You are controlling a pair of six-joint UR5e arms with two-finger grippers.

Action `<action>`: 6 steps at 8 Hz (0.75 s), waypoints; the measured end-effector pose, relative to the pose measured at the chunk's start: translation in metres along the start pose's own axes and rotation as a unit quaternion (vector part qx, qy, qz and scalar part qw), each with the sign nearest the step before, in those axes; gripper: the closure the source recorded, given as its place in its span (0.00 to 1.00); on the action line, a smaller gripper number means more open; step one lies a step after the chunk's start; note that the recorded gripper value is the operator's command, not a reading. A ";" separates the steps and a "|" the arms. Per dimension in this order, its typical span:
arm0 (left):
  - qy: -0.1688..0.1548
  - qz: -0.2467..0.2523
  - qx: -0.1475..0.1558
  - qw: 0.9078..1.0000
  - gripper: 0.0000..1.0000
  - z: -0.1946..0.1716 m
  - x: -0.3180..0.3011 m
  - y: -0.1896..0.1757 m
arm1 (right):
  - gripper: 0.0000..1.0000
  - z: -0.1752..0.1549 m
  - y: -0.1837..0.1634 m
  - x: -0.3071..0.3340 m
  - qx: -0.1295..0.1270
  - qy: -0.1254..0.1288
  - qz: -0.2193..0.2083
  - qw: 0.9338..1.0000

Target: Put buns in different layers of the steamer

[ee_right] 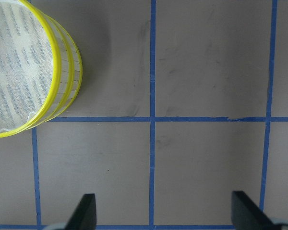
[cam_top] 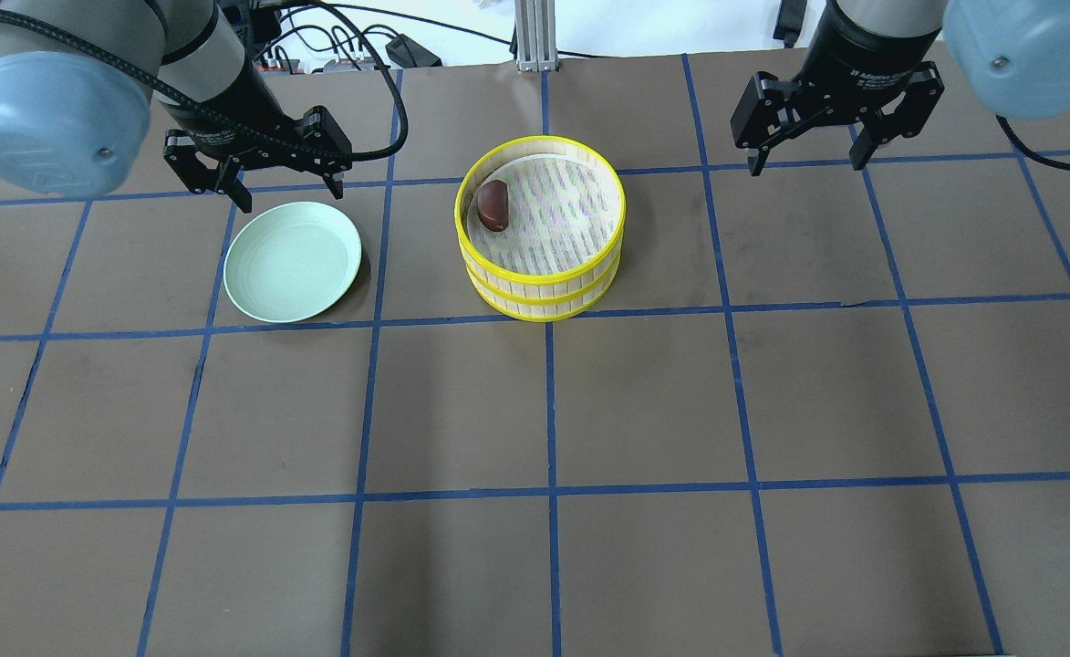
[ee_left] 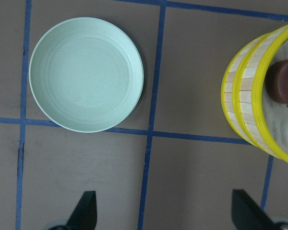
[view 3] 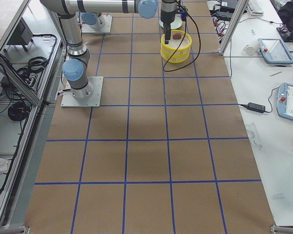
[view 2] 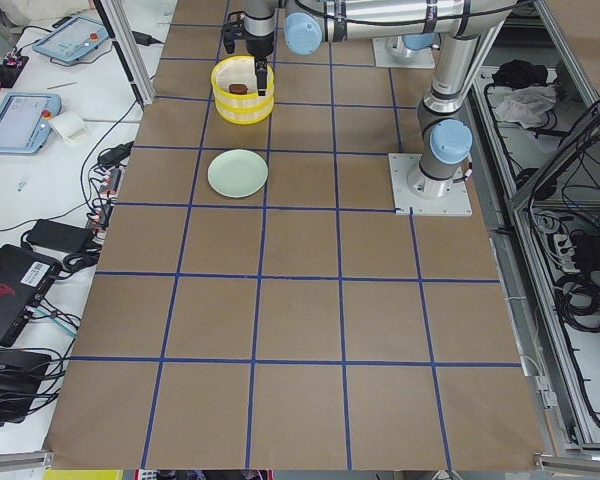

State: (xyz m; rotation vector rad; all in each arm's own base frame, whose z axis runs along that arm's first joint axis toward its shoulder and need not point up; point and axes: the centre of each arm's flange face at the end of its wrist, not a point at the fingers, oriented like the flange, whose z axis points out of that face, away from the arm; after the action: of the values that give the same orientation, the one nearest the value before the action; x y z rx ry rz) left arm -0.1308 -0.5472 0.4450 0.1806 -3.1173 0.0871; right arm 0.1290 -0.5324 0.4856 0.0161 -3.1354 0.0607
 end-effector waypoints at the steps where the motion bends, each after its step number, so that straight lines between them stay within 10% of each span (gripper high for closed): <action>1: 0.001 0.000 -0.001 1.000 0.00 0.000 0.000 0.001 | 0.00 -0.001 0.000 0.000 0.002 0.001 0.000 1.000; 6: 0.000 0.001 -0.001 1.000 0.00 0.000 0.000 0.002 | 0.00 -0.005 0.001 -0.001 0.008 -0.001 0.001 1.000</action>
State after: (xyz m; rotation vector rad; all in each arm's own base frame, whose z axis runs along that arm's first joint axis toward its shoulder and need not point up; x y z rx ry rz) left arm -0.1315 -0.5457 0.4453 0.1782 -3.1182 0.0854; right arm 0.1296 -0.5309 0.4902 0.0139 -3.1364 0.0856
